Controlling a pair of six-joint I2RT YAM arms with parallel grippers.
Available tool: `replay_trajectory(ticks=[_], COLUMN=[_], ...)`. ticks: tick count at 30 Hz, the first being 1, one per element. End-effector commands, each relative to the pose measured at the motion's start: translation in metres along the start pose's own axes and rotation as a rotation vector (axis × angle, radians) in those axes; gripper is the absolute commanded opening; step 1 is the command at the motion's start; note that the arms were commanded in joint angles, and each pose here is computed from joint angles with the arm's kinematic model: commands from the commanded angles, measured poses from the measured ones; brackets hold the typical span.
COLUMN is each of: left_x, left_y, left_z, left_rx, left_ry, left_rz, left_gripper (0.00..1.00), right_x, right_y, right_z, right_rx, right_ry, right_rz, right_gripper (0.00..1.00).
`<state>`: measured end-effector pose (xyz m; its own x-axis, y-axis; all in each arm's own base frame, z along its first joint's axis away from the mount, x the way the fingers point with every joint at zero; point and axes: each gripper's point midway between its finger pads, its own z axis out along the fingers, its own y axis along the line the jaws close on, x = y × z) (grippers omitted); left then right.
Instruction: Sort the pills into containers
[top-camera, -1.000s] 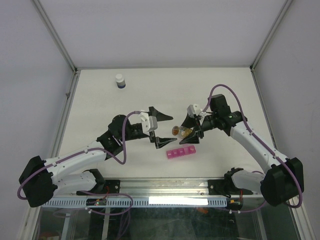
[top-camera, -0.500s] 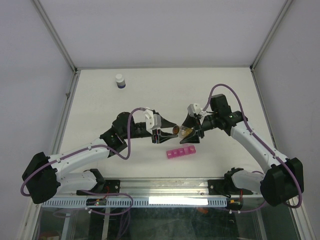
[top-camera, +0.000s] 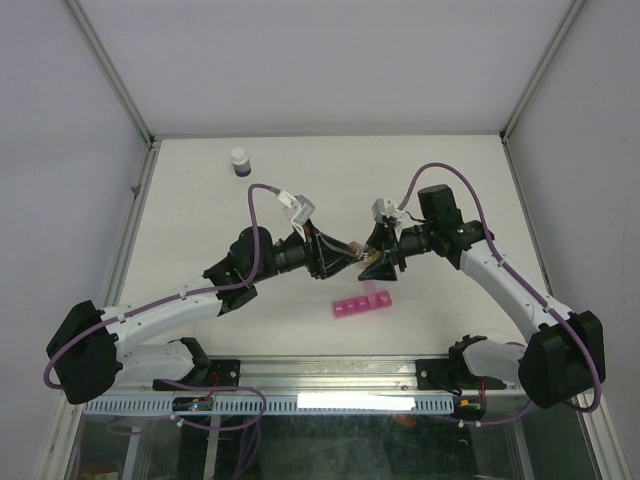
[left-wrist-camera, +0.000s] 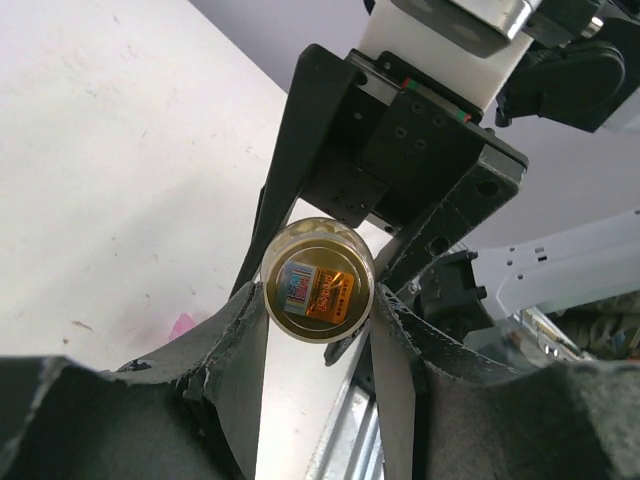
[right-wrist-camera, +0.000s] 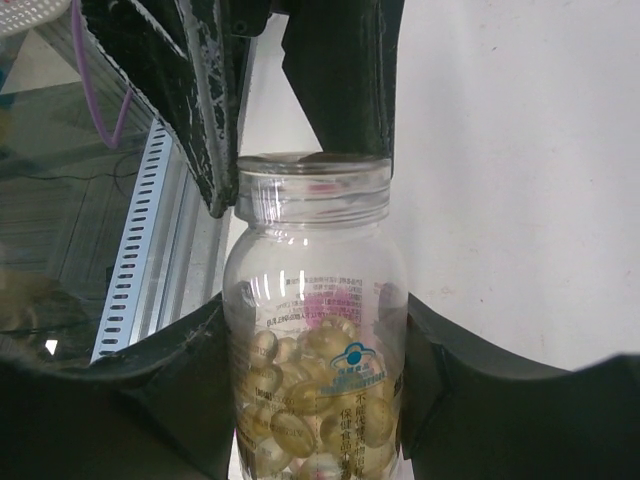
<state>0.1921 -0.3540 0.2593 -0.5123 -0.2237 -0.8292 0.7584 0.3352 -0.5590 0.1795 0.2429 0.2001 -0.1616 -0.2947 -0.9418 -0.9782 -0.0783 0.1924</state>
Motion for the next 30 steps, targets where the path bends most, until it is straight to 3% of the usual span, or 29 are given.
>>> replay_trajectory(ticks=[1, 2, 4, 7, 20, 30], left_x=[-0.033, -0.033, -0.036, -0.042, -0.052, -0.038], left_y=[-0.025, -0.027, -0.029, -0.031, -0.045, -0.054], left_z=[0.003, 0.003, 0.001, -0.009, -0.06, -0.04], left_rx=[0.019, 0.027, 0.041, 0.051, 0.175, 0.297], left_ry=[-0.1, -0.096, -0.105, -0.153, -0.312, -0.175], left_rz=[-0.137, -0.13, -0.103, -0.027, 0.595, 0.654], left_gripper=[0.0, 0.16, 0.59, 0.96, 0.99, 0.99], right_x=[-0.023, -0.023, -0.023, -0.024, -0.022, -0.016], right_y=[-0.007, -0.007, -0.007, -0.007, 0.001, 0.006], right_z=[0.0, 0.0, 0.0, -0.001, -0.002, -0.003], right_rx=[0.01, 0.01, 0.011, 0.008, -0.023, -0.039], right_ry=[-0.038, -0.038, -0.039, -0.043, -0.042, -0.036], right_rz=[-0.113, -0.111, -0.111, -0.112, -0.154, -0.21], right_gripper=[0.0, 0.0, 0.0, 0.0, 0.0, 0.0])
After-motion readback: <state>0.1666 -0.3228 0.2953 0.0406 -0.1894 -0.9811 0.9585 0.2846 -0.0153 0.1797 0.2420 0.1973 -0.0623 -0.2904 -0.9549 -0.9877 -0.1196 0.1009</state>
